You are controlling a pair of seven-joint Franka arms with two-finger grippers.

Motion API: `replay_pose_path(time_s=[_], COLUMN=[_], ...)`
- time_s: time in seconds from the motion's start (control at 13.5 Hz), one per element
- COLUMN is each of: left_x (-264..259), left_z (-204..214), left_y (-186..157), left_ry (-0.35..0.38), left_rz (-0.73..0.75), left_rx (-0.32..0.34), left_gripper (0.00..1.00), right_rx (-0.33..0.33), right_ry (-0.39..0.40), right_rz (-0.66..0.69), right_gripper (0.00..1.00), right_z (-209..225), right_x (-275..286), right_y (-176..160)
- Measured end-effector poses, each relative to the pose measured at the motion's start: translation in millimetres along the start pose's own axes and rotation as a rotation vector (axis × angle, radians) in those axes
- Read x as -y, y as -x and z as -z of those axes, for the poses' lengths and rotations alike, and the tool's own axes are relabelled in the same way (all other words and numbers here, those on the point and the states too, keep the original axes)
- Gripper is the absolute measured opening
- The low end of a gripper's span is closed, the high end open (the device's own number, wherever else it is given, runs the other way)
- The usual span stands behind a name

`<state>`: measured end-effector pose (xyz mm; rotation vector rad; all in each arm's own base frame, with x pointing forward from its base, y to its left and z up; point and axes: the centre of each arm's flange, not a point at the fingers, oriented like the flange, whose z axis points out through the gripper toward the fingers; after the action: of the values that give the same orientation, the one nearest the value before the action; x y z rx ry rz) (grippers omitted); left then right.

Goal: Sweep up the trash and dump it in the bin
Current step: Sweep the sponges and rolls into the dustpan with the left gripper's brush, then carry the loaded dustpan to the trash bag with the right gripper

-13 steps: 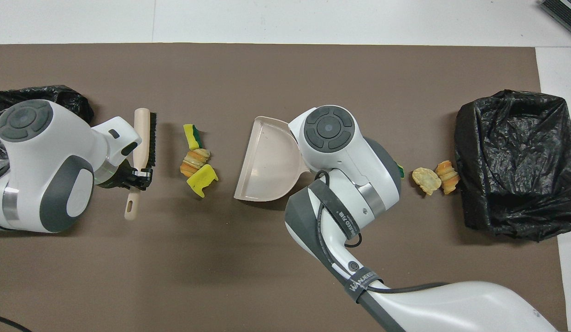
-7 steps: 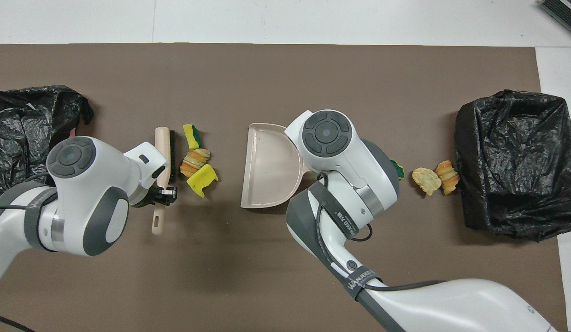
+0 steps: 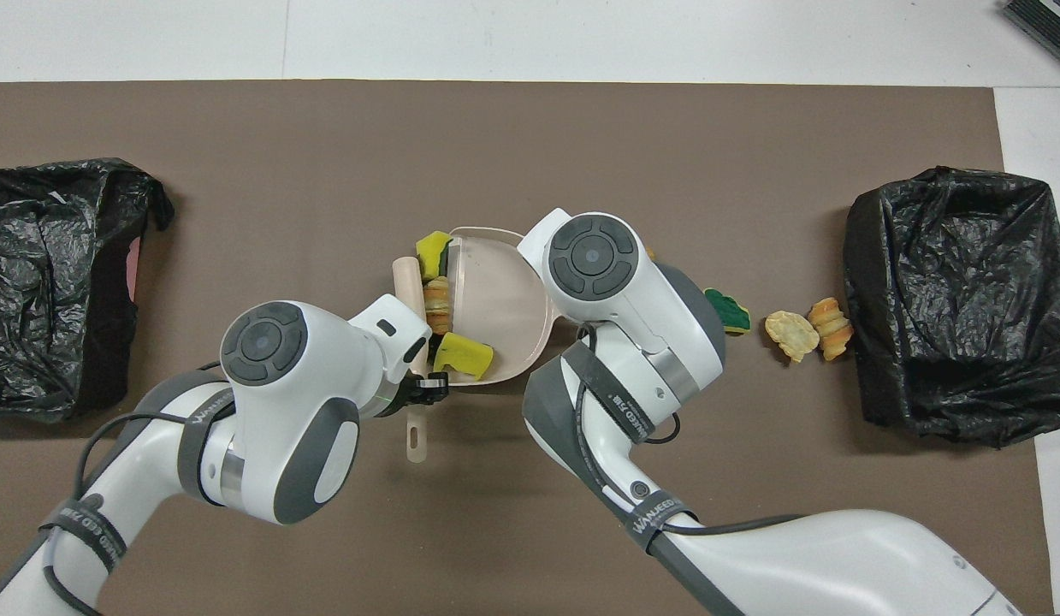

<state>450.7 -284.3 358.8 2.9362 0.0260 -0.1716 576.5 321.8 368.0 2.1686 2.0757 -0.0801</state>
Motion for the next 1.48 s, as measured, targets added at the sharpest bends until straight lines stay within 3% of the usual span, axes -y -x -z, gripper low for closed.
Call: replay_pose_path(time_s=[0.45, 0.82, 0.96, 1.26, 1.48], left_x=[-19.7, -1.6, 11.5, 18.2, 10.3], left_z=[27.3, 87.9, 107.9, 106.1, 93.0], left_y=[-4.9, -14.6, -3.9, 22.1, 41.3], left_ry=[0.025, -0.084, -0.118, -0.16, -0.172], left_rz=[-0.014, -0.059, -0.041, 0.028, 0.038], left_rx=[0.001, 0.0, 0.035, 0.085, 0.086], left_gripper=[0.26, 0.26, 0.26, 0.26, 0.26], right_rx=[-0.006, -0.007, -0.008, 0.021, 0.004], right_ry=[0.004, 0.006, 0.008, -0.016, -0.037], right_rz=[0.004, 0.003, -0.003, -0.034, 0.003], right_gripper=[0.31, 0.31, 0.31, 0.31, 0.31], right_z=[-2.8, -1.9, -0.5, 22.5, 53.8], right_x=[1.9, 1.3, -1.2, -22.3, -42.2], right_y=[-6.1, -6.1, -3.3, 38.7, 100.6])
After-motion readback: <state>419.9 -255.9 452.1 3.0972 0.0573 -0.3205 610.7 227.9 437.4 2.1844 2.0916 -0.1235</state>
